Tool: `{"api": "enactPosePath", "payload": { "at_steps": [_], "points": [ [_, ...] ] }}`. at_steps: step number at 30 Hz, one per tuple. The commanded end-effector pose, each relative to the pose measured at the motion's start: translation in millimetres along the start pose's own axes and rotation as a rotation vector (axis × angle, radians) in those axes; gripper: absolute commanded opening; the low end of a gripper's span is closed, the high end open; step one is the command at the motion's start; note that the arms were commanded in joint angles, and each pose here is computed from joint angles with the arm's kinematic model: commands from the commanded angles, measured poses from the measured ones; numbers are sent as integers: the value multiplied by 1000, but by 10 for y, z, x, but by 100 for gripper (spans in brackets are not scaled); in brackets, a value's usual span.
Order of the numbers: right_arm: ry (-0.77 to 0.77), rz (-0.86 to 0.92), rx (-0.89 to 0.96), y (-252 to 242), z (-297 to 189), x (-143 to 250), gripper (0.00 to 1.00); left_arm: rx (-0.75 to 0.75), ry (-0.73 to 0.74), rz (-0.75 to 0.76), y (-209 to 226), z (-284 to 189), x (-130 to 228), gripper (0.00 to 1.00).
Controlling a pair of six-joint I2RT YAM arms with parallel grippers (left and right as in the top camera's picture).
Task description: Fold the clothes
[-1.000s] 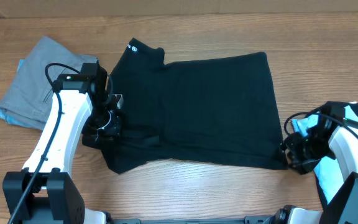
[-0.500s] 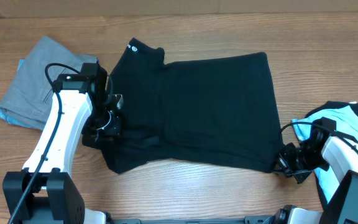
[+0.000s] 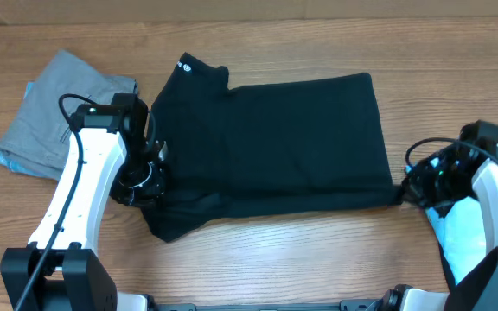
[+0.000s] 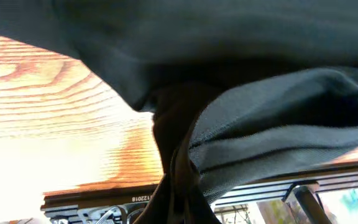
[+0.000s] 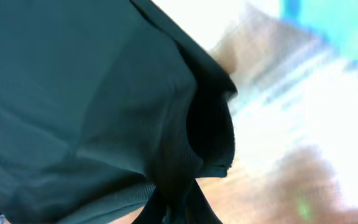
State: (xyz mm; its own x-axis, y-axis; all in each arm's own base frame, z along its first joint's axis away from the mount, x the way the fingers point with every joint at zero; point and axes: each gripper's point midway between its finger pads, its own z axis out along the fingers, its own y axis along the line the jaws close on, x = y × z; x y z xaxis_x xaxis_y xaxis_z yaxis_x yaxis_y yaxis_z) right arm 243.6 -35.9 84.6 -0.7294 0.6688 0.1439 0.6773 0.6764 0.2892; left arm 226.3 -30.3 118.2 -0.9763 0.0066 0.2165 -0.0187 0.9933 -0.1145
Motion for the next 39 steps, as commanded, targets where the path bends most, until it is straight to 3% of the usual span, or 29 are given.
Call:
{"api": "enactPosePath", "payload": {
  "at_steps": [1,5,13,27,32,39],
  "points": [
    [-54,-34,-40,114,-93,-128,4,-56,-38,-51,93,-95,-13,6],
    [-110,-64,-132,315,-113,-276,4,-93,-106,-51,157,-112,-176,10],
    [-207,-86,-207,676,-67,-517,4,-100,-384,61,127,-268,-861,15],
    [-242,-39,-168,836,300,-770,4,-205,-474,69,293,-294,-1153,19],
    [-268,-50,-186,883,283,-833,4,-99,-416,98,127,-96,-1165,35],
    [-265,-50,-185,882,286,-826,4,142,-315,263,-279,350,-1282,55]
  ]
}}
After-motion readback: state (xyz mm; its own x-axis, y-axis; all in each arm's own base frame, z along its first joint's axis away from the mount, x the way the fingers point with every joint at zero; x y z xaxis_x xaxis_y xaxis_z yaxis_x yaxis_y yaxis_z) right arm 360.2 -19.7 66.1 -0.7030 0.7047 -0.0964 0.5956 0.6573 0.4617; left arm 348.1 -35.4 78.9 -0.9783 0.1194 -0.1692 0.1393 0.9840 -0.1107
